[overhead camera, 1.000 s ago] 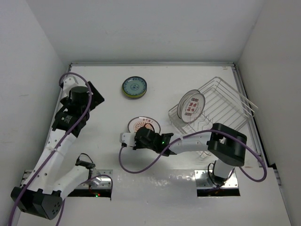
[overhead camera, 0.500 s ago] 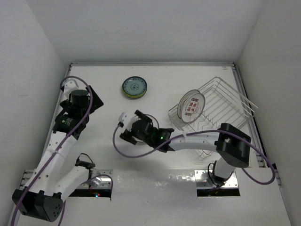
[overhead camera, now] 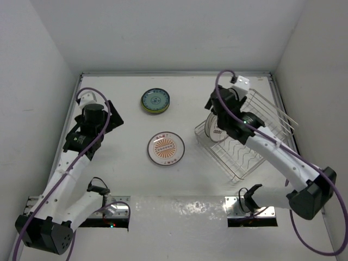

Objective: Unload the plates from the dish rack

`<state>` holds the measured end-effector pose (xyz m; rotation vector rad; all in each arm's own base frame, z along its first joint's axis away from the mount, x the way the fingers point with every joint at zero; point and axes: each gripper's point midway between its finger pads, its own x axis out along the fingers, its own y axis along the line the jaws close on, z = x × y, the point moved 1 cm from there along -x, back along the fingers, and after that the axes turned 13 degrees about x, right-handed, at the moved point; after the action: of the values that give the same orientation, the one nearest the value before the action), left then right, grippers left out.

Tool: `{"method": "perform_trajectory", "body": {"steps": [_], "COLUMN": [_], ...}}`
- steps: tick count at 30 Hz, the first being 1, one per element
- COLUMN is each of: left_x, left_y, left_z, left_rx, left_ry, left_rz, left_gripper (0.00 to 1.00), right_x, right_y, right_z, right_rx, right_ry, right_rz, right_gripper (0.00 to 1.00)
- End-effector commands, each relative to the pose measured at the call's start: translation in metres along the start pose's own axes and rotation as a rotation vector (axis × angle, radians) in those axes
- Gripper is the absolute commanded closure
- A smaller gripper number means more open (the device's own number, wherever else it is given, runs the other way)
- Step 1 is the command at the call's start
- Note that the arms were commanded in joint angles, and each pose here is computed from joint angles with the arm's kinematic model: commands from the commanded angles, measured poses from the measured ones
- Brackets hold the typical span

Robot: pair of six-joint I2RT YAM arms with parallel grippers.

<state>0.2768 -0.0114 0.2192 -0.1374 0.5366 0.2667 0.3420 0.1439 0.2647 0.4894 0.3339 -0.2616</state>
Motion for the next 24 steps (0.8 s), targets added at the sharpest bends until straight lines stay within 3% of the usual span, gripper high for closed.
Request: {"method": "perform_trajectory", "body": {"steps": [1, 8, 22, 24], "left_x": [0.003, 0.005, 0.005, 0.006], "left_y": [-0.005, -0.006, -0.006, -0.006], "left_z": [0.005, 0.002, 0.002, 0.001], "left_rx": [0.005, 0.011, 0.018, 0.018], "left_ry": [-0.018, -0.008, -0.006, -0.005], "left_rz": [-0.036, -0.041, -0.044, -0.045], "left_gripper": [0.0, 0.0, 0.0, 0.0], "right_x": [0.009, 0.026, 0.059, 0.061], "right_y": [-0.047, -0.065, -0.066, -0.07], "right_z": [0.007, 0.002, -0.047, -0.05], "right_rx": [0.191, 0.332, 0.315, 0.317], "right_ry": [-0.045, -0.035, 0.065, 0.062], "right_rz": [-0.146, -0.199, -0.244, -0.26], "right_gripper": [0.33, 0.42, 0.48, 0.53]}}
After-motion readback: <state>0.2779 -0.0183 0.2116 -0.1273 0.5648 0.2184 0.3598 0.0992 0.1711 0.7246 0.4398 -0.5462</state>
